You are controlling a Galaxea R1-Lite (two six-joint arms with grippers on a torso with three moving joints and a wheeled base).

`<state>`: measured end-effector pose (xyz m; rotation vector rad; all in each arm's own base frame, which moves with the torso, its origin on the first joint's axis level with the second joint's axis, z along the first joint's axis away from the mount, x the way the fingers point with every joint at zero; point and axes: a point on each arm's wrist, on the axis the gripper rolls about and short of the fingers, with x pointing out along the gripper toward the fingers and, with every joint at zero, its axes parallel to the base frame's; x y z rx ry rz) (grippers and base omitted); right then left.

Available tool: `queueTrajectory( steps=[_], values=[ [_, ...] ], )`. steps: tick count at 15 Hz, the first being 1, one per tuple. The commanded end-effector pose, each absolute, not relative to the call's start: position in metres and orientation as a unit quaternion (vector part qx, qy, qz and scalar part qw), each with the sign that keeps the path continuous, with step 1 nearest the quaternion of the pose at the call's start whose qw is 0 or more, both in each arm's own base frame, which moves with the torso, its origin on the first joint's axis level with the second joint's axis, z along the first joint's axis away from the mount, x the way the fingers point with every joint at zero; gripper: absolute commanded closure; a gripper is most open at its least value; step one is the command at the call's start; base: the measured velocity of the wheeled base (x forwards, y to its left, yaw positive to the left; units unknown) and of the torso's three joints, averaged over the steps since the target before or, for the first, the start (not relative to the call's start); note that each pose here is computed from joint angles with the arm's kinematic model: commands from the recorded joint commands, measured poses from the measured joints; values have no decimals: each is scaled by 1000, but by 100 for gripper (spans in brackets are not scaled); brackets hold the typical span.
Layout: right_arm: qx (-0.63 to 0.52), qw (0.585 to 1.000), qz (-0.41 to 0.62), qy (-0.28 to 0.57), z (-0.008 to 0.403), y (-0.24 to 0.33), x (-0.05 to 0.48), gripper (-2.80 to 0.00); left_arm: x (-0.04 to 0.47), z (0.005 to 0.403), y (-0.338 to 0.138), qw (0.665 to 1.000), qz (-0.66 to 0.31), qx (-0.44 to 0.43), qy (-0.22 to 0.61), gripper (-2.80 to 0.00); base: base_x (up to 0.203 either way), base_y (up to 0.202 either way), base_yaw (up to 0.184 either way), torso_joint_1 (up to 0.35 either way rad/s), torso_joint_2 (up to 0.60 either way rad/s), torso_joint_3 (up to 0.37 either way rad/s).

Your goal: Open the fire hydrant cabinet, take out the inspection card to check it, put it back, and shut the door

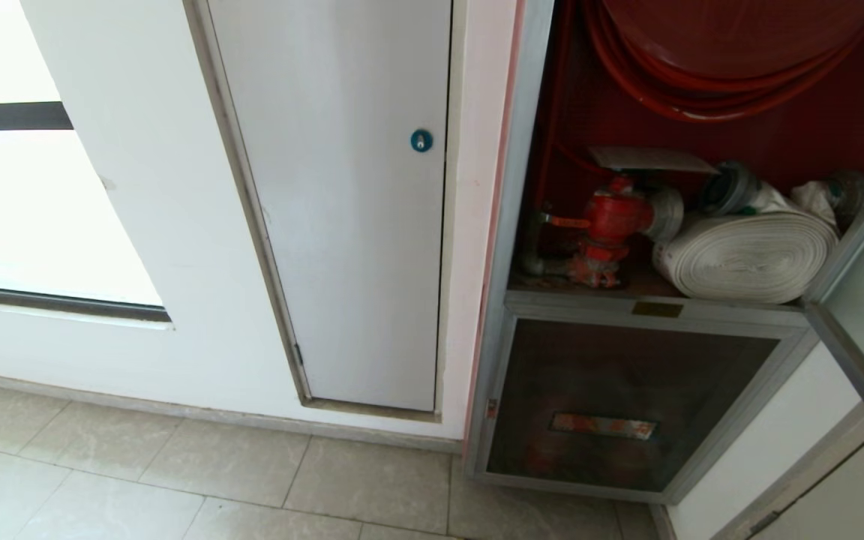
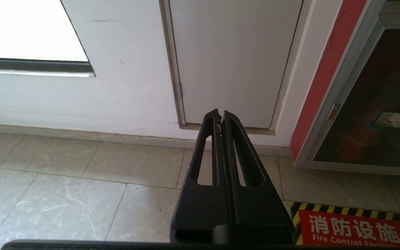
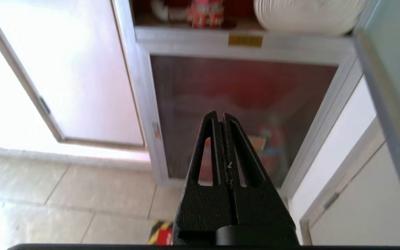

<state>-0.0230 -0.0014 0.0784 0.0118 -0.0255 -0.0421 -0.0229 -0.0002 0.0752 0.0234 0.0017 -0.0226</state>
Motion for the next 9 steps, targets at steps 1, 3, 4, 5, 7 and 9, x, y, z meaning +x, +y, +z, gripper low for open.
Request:
queueTrajectory(
  steps=[1, 3, 4, 5, 7, 9],
  values=[
    [5, 1000, -19, 2, 75, -1, -23, 0, -23, 75, 0, 1000, -12, 12, 1, 0, 0, 0, 0, 0, 0, 0],
    [5, 1000, -18, 1, 76, -1, -23, 0, -23, 75, 0, 1000, -12, 11, 1, 0, 0, 0, 0, 0, 0, 0],
    [9, 1000, -16, 1, 76, -1, -23, 0, -23, 75, 0, 1000, -12, 12, 1, 0, 0, 0, 0, 0, 0, 0],
    [9, 1000, -15, 1, 76, -1, -23, 0, -23, 75, 0, 1000, -12, 12, 1, 0, 0, 0, 0, 0, 0, 0],
    [11, 1000, -15, 1, 76, -1, -23, 0, -23, 75, 0, 1000, -12, 12, 1, 0, 0, 0, 0, 0, 0, 0],
    [18, 1000, -15, 0, 76, -1, -23, 0, -23, 75, 0, 1000, -12, 12, 1, 0, 0, 0, 0, 0, 0, 0]
  ],
)
